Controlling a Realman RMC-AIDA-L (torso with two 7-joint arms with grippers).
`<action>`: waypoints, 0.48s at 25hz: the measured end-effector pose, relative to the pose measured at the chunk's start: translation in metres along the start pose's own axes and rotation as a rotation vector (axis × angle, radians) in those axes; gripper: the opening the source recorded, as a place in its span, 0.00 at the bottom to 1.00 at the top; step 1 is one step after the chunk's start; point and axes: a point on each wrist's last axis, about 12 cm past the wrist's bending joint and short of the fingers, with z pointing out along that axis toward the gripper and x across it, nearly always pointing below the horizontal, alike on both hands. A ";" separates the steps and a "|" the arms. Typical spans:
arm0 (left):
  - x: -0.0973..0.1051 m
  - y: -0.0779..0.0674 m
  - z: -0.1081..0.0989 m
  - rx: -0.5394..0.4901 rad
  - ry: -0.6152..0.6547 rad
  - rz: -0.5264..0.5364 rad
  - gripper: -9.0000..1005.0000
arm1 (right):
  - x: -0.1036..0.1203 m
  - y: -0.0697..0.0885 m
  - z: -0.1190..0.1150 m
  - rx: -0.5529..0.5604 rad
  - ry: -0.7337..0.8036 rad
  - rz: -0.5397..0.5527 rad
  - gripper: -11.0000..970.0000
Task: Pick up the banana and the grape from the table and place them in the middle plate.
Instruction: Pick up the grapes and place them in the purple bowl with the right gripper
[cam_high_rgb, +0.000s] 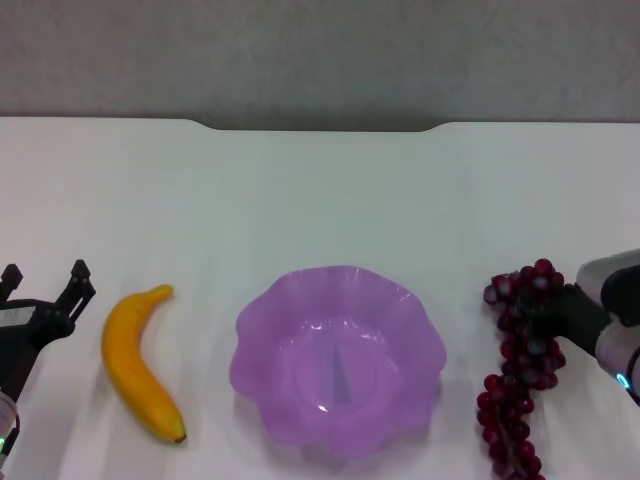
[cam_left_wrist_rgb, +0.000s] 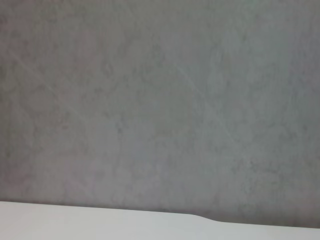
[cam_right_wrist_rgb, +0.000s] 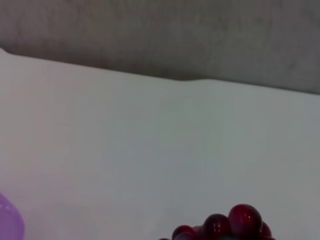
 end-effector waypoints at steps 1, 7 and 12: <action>0.000 0.000 0.000 0.000 0.000 0.000 0.89 | 0.000 0.001 0.000 -0.001 -0.007 -0.003 0.45; 0.000 0.001 0.000 -0.002 0.001 0.000 0.89 | 0.003 0.009 -0.006 -0.004 -0.090 -0.039 0.45; 0.000 0.001 0.000 -0.002 0.003 0.002 0.89 | 0.009 0.004 -0.018 0.046 -0.231 -0.053 0.45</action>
